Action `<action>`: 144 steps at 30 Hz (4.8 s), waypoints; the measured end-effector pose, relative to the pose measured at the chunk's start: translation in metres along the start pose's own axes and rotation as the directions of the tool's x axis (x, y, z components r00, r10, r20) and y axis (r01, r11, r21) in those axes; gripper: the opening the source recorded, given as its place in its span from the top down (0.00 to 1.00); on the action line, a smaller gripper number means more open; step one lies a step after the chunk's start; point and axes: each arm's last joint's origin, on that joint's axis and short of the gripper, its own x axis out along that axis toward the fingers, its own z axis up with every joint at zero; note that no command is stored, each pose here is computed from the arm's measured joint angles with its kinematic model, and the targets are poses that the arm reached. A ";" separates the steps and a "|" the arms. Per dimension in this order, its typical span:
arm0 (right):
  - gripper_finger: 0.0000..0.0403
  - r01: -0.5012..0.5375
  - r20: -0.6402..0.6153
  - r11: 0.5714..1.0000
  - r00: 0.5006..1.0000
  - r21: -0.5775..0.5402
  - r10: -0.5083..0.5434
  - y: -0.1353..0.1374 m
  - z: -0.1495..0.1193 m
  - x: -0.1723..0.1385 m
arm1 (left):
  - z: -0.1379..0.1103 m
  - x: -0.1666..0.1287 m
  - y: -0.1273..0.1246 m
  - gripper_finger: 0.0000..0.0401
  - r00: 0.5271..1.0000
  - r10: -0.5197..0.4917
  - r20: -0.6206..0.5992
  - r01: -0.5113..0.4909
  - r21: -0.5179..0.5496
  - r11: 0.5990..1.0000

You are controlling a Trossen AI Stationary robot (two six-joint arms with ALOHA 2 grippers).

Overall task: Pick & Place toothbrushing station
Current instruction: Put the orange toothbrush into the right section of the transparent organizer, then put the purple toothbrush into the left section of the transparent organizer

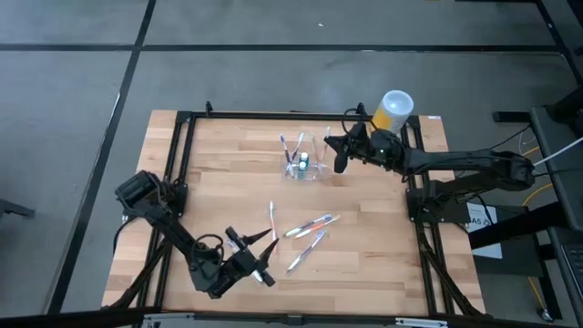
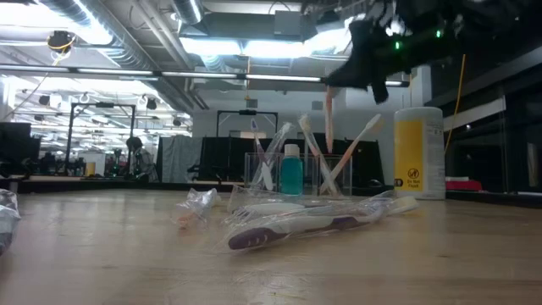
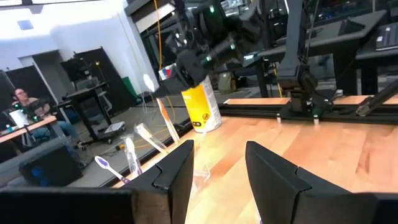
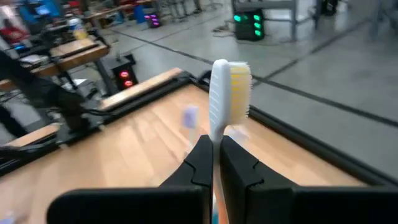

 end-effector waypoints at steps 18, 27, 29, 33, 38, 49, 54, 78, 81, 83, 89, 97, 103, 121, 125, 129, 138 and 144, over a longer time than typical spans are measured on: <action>0.97 0.003 -0.085 0.999 0.996 0.048 0.001 -0.028 -0.034 0.009 | -0.056 0.042 -0.020 0.65 0.842 -0.515 -0.163 0.462 -0.277 0.843; 0.95 0.004 -0.142 0.997 0.990 0.076 0.007 -0.037 -0.052 0.026 | -0.064 0.048 -0.021 0.65 0.770 -0.594 -0.234 0.493 -0.374 0.785; 0.91 0.029 -0.133 0.996 0.991 0.087 -0.017 -0.039 -0.051 0.026 | -0.067 0.048 -0.020 0.65 0.766 -0.589 -0.258 0.475 -0.391 0.789; 0.77 0.055 -0.089 0.990 0.995 0.129 -0.044 -0.045 -0.041 0.021 | -0.071 0.048 -0.016 0.65 0.801 -0.520 -0.297 0.410 -0.360 0.838; 0.60 0.073 -0.023 0.976 0.997 0.206 -0.070 -0.055 -0.025 0.013 | -0.066 0.057 -0.003 0.65 0.839 -0.441 -0.320 0.391 -0.211 0.896; 0.56 0.019 -0.158 0.966 0.987 0.259 0.023 -0.049 -0.029 0.001 | -0.060 0.106 0.014 0.65 0.667 -0.610 -0.426 0.603 -0.170 0.779; 0.60 0.024 -0.078 0.972 0.997 0.233 -0.006 -0.044 -0.023 -0.007 | -0.056 0.112 0.019 0.65 0.701 -0.580 -0.414 0.565 -0.172 0.807; 0.68 -0.018 -0.178 0.945 0.981 0.327 0.080 -0.011 -0.016 -0.074 | -0.074 0.155 0.048 0.65 0.489 -0.605 -0.629 0.558 -0.308 0.770; 0.68 -0.047 -0.172 0.935 0.978 0.352 0.114 -0.003 -0.016 -0.082 | -0.074 0.163 0.051 0.65 0.483 -0.619 -0.619 0.573 -0.311 0.758; 0.68 -0.048 -0.199 0.934 0.972 0.355 0.126 0.003 -0.020 -0.085 | -0.075 0.165 0.052 0.65 0.482 -0.615 -0.624 0.568 -0.312 0.762; 0.68 -0.028 -0.314 0.948 0.940 0.317 0.133 0.020 -0.037 -0.097 | -0.087 0.169 0.044 0.65 0.447 -0.637 -0.628 0.582 -0.337 0.740; 0.68 -0.094 -0.282 0.948 0.942 0.303 0.183 0.049 -0.046 -0.116 | -0.117 0.174 0.029 0.65 0.448 -0.600 -0.662 0.534 -0.340 0.774; 0.68 -0.112 -0.264 0.930 0.941 0.350 0.213 0.064 -0.053 -0.132 | -0.115 0.181 0.030 0.71 0.500 -0.590 -0.634 0.502 -0.344 0.794; 0.68 -0.091 -0.188 0.907 0.965 0.412 0.183 0.090 -0.073 -0.158 | -0.124 0.183 0.021 0.99 0.508 -0.618 -0.601 0.415 -0.458 0.786; 0.68 -0.109 -0.141 0.891 0.972 0.440 0.189 0.097 -0.073 -0.161 | -0.111 0.186 0.019 1.00 0.565 -0.643 -0.517 0.404 -0.507 0.762; 0.68 -0.129 -0.088 0.867 0.977 0.481 0.194 0.103 -0.072 -0.166 | -0.109 0.182 0.019 1.00 0.600 -0.608 -0.521 0.366 -0.496 0.787; 0.68 -0.156 0.024 0.781 0.984 0.605 0.177 0.121 -0.073 -0.167 | -0.072 0.165 0.019 1.00 0.717 -0.579 -0.388 0.328 -0.544 0.772; 0.68 -0.219 0.123 0.629 0.973 0.746 0.193 0.140 -0.069 -0.162 | -0.038 0.152 0.024 1.00 0.800 -0.530 -0.281 0.299 -0.579 0.759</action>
